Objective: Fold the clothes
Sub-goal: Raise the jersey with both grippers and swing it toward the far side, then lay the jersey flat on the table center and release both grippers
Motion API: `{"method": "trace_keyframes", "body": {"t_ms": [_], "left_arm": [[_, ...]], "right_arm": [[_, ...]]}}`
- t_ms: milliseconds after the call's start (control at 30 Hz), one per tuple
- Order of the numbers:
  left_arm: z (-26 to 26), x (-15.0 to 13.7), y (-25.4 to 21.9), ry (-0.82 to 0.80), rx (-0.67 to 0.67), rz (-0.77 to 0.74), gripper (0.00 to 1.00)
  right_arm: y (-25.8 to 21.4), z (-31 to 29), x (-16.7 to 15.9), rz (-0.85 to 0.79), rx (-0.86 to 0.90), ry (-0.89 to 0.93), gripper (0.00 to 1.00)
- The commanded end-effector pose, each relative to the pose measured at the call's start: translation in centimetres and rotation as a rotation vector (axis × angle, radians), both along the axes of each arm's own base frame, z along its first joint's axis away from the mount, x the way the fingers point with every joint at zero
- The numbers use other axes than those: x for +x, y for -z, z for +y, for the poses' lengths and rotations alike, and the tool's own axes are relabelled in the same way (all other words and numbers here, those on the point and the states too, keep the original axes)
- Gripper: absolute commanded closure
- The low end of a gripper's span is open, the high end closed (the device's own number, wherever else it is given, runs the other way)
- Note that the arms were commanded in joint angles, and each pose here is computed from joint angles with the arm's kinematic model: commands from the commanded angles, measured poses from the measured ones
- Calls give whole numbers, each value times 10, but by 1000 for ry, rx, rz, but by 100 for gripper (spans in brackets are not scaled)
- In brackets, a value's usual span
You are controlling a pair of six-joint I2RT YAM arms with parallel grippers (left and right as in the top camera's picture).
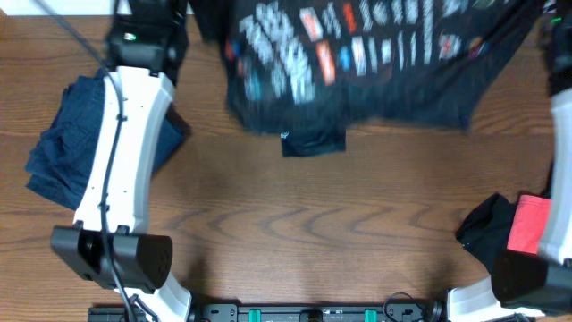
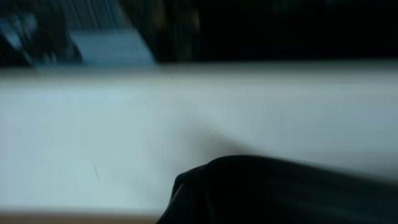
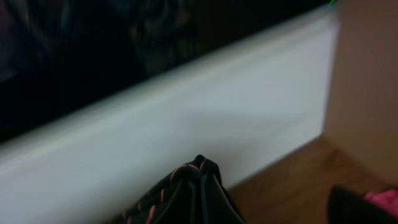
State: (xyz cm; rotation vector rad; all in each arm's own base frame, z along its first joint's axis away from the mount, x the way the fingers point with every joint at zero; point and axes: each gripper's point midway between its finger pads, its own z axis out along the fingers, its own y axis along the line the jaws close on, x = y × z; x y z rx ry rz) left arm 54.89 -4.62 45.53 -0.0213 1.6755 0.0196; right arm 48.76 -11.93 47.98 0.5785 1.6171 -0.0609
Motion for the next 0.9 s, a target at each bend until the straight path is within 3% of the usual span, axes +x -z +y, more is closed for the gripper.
{"method": "trace_keyframes", "body": {"t_ms": [0,67,167,333,533,867], "left_arm": [[18,-46,-104,-32,16,-216,94],[19,-56,-112,-32,17,-206,94],[12,-67,-89,21,30,-75,94],[5,-96,7,82,30,337,94],[12,-158,122,57,31,871,94],[3,-237,232,99,-23,1400,94]], "right_arm": [[-55,-27,-44,-105,-16,132,99],[-55,-28,-53,-73,-32,140,99],[-25,-33,-63,67,-37,175,99],[60,-41,-81,424,-18,232,99],[163,-50,-111,851,-4,283,99],[281,-37,-185,1349,80,273,99]]}}
